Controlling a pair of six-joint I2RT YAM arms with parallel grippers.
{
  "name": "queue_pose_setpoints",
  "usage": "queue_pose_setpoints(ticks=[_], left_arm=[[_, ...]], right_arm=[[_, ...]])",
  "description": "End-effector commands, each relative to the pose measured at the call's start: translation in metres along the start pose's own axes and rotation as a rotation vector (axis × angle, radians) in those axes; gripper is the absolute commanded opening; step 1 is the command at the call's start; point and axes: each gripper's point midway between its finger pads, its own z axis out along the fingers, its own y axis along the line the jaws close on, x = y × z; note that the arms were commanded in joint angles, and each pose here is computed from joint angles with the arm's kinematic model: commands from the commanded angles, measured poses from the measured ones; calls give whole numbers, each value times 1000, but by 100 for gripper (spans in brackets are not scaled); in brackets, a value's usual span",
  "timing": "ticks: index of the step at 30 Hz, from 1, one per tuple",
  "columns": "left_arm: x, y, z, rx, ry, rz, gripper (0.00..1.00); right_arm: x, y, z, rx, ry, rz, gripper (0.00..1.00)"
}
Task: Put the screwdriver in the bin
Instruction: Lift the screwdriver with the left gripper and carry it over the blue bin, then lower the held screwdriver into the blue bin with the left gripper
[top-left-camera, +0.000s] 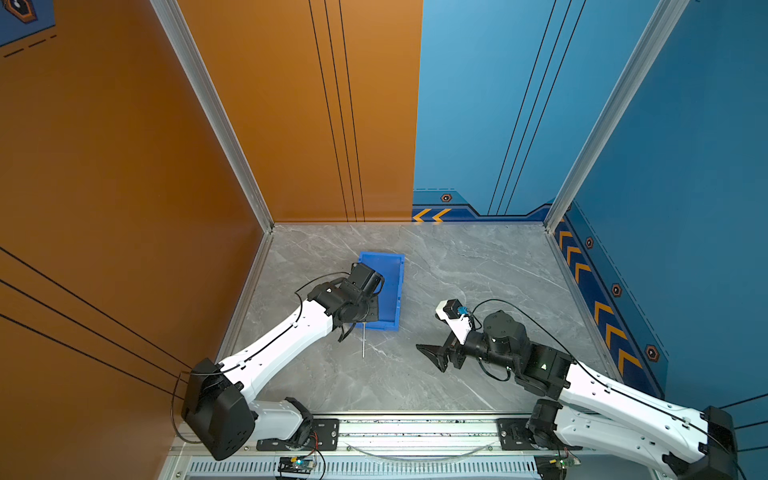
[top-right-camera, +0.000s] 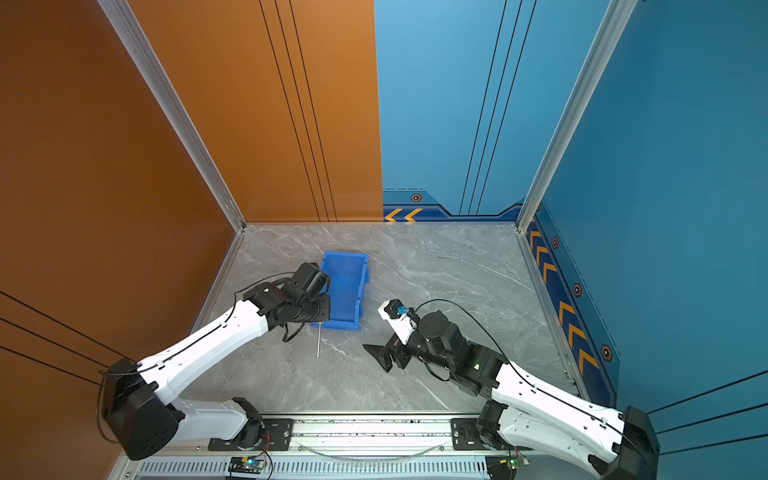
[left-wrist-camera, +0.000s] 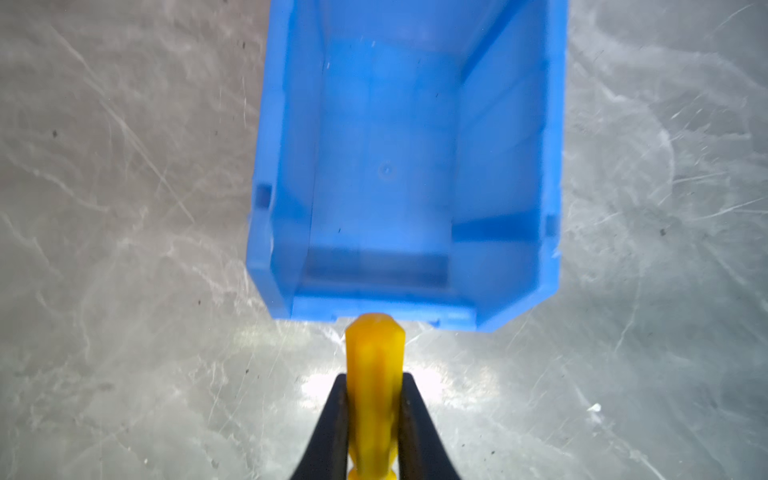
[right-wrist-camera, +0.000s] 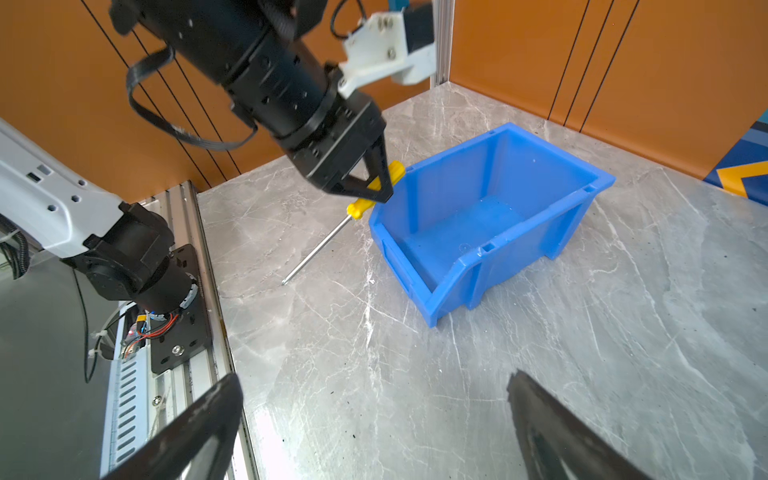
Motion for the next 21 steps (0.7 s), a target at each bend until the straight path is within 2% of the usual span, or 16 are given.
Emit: queue_pose_setpoints(ticks=[1, 4, 11, 21], left_arm=[[-24, -10, 4, 16, 7, 103, 0], [-51, -28, 14, 47, -32, 144, 0], [-86, -50, 58, 85, -14, 157, 0], [-108, -38, 104, 29, 15, 98, 0]], right_arm=[[-18, -6, -1, 38, -2, -31, 100], [-22, -16, 0, 81, 7, -38, 100], [-30, -44, 5, 174, 14, 4, 100], [-35, -64, 20, 219, 33, 28, 100]])
